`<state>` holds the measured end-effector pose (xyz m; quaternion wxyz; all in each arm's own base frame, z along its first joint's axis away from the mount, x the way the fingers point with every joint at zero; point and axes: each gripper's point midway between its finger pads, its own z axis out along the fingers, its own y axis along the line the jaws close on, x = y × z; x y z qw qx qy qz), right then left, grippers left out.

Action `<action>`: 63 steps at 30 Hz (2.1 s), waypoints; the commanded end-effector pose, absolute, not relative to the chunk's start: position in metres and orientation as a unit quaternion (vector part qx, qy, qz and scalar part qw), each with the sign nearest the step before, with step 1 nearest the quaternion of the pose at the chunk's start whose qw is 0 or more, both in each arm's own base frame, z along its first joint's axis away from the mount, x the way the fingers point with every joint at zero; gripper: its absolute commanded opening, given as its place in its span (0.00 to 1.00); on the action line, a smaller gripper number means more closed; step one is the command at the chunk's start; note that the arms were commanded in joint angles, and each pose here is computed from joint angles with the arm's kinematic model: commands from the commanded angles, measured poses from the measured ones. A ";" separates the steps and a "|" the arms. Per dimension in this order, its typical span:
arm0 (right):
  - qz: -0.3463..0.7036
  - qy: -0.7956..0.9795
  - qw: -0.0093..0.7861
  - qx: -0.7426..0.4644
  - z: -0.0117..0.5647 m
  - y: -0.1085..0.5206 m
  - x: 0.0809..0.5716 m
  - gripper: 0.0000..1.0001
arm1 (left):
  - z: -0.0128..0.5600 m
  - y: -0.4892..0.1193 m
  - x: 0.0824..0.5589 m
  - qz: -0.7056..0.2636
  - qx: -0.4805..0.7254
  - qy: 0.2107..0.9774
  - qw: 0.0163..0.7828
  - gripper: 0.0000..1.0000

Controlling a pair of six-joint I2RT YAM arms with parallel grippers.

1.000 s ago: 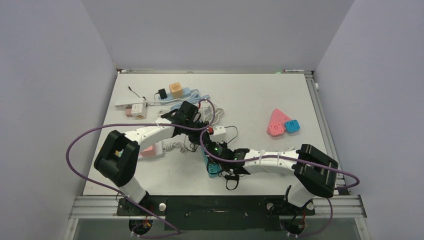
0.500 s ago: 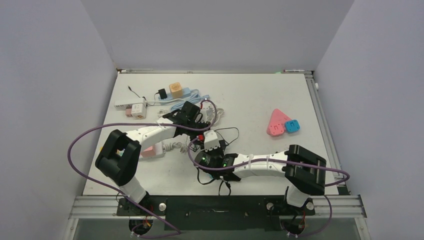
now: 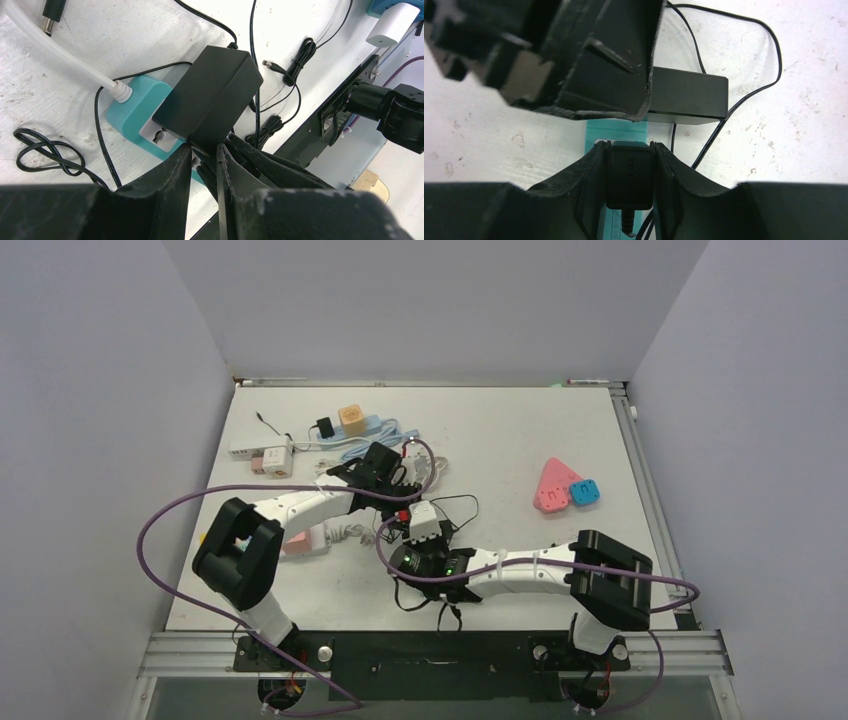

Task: Pull the plug off the socket
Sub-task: Remove the plug from the socket.

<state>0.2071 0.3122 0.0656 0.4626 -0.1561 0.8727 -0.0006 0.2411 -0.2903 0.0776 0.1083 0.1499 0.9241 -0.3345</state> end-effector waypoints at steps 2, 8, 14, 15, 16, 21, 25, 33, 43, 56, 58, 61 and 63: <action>0.091 0.886 0.437 -0.124 0.072 0.316 0.206 0.05 | 0.039 -0.273 0.239 -0.267 0.156 0.946 0.093 0.19; 0.146 0.891 0.420 -0.095 0.073 0.310 0.214 0.05 | 0.039 -0.274 0.239 -0.263 0.162 0.946 0.097 0.19; 0.163 0.893 0.410 -0.090 0.070 0.308 0.214 0.05 | 0.037 -0.274 0.238 -0.261 0.162 0.947 0.093 0.19; 0.165 0.893 0.409 -0.089 0.069 0.308 0.214 0.05 | 0.037 -0.274 0.238 -0.261 0.162 0.947 0.093 0.19; 0.166 0.893 0.409 -0.089 0.069 0.309 0.213 0.05 | 0.037 -0.275 0.238 -0.261 0.162 0.947 0.093 0.19; 0.168 0.890 0.416 -0.088 0.070 0.308 0.214 0.05 | 0.037 -0.274 0.239 -0.260 0.162 0.947 0.094 0.19; 0.146 0.885 0.432 -0.096 0.075 0.306 0.214 0.05 | 0.036 -0.275 0.239 -0.260 0.162 0.947 0.094 0.19; 0.077 0.873 0.464 -0.127 0.082 0.315 0.203 0.05 | 0.037 -0.275 0.238 -0.262 0.162 0.947 0.093 0.19; 0.046 0.870 0.471 -0.139 0.078 0.322 0.196 0.05 | 0.038 -0.276 0.238 -0.264 0.162 0.946 0.094 0.19; 0.132 0.881 0.444 -0.094 0.082 0.310 0.204 0.05 | 0.038 -0.276 0.238 -0.264 0.163 0.946 0.093 0.19; 0.148 0.883 0.437 -0.085 0.081 0.306 0.207 0.05 | 0.037 -0.276 0.238 -0.264 0.163 0.946 0.093 0.19; 0.145 0.884 0.437 -0.081 0.082 0.300 0.209 0.05 | 0.037 -0.276 0.238 -0.263 0.164 0.946 0.092 0.19; 0.139 0.885 0.437 -0.083 0.081 0.298 0.210 0.05 | 0.036 -0.276 0.238 -0.263 0.163 0.947 0.091 0.19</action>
